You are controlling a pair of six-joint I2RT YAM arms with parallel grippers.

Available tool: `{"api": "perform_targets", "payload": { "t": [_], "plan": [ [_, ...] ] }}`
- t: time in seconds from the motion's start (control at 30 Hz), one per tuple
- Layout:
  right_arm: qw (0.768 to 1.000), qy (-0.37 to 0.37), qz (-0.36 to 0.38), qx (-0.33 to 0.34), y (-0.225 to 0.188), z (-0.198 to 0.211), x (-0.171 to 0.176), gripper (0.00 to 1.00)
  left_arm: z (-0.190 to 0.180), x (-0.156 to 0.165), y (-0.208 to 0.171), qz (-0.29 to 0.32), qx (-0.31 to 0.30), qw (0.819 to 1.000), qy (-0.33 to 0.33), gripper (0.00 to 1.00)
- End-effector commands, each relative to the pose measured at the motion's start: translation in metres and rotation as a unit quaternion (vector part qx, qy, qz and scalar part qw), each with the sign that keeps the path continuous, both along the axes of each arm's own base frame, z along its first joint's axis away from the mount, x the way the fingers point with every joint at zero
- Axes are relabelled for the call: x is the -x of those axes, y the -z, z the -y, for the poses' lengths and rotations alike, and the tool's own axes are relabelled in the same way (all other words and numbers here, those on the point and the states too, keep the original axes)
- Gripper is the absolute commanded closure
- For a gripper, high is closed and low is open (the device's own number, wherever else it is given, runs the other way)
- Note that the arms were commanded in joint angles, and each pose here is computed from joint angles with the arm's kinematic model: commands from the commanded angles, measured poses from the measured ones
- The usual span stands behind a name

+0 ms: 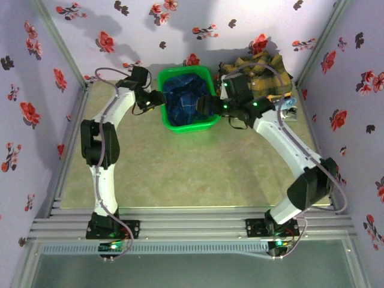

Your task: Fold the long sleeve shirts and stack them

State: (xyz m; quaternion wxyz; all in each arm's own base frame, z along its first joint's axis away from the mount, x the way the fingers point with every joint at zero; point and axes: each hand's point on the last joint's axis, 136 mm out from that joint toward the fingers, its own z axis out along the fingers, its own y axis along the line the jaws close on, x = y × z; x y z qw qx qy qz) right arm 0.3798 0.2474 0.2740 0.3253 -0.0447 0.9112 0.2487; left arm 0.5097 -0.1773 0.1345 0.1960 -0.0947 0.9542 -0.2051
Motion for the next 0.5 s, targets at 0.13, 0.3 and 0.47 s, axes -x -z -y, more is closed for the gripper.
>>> {"api": "perform_targets", "payload": {
  "t": [0.13, 0.3, 0.47],
  "plan": [
    [0.999, -0.001, -0.047, 0.000, 0.014, -0.026, -0.021, 0.01, 0.010, 0.012, 0.043, -0.061, -0.018, 0.998, 0.007, 0.65],
    [0.998, -0.001, -0.060, 0.004, 0.027, -0.044, -0.037, 0.01, 0.000, 0.021, 0.058, -0.074, -0.055, 0.996, 0.009, 0.80],
    [0.996, 0.009, -0.078, 0.038, 0.052, -0.059, -0.048, 0.02, -0.006, 0.035, 0.053, -0.074, -0.084, 0.993, 0.023, 0.91]
  ]
}}
